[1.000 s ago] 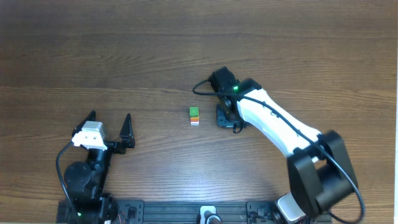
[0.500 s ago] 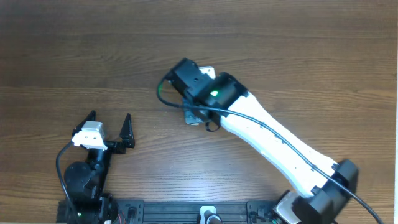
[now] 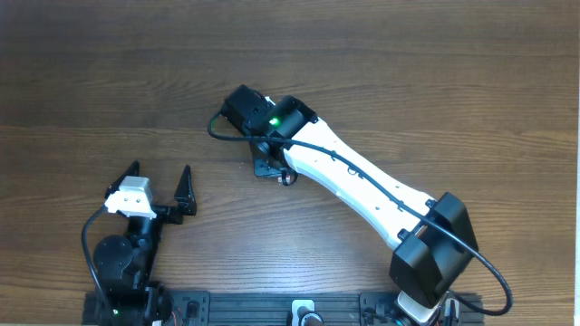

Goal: Stack Cubes

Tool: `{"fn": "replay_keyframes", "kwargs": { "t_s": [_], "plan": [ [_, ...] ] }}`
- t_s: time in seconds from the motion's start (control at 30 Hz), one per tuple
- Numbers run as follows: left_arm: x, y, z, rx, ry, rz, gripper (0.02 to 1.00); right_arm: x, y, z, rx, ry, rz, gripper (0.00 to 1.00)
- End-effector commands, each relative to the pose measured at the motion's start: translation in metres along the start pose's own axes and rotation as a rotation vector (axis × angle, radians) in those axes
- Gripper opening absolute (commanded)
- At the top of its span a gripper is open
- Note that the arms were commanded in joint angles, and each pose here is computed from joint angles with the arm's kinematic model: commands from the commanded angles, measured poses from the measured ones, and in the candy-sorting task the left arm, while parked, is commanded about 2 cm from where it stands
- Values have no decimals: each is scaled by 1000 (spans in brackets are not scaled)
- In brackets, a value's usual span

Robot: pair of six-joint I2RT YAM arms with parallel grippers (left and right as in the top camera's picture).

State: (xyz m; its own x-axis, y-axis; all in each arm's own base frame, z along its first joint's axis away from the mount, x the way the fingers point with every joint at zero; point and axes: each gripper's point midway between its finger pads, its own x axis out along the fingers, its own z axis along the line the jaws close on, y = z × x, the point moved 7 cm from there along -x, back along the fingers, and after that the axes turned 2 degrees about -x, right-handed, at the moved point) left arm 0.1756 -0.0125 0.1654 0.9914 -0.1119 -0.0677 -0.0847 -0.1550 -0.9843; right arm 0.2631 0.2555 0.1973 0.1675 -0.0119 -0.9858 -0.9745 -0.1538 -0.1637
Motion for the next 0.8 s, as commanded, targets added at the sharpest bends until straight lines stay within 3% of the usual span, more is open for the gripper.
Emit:
{"fn": "replay_keyframes", "kwargs": {
  "t_s": [0.03,0.8],
  "plan": [
    [0,2,2,17,-10,0,1000,4,-8,4,22,-6,-4,62],
    [0,2,2,17,-10,-1,1000,16,-11,-2,48,-18,23,60]
  ]
}}
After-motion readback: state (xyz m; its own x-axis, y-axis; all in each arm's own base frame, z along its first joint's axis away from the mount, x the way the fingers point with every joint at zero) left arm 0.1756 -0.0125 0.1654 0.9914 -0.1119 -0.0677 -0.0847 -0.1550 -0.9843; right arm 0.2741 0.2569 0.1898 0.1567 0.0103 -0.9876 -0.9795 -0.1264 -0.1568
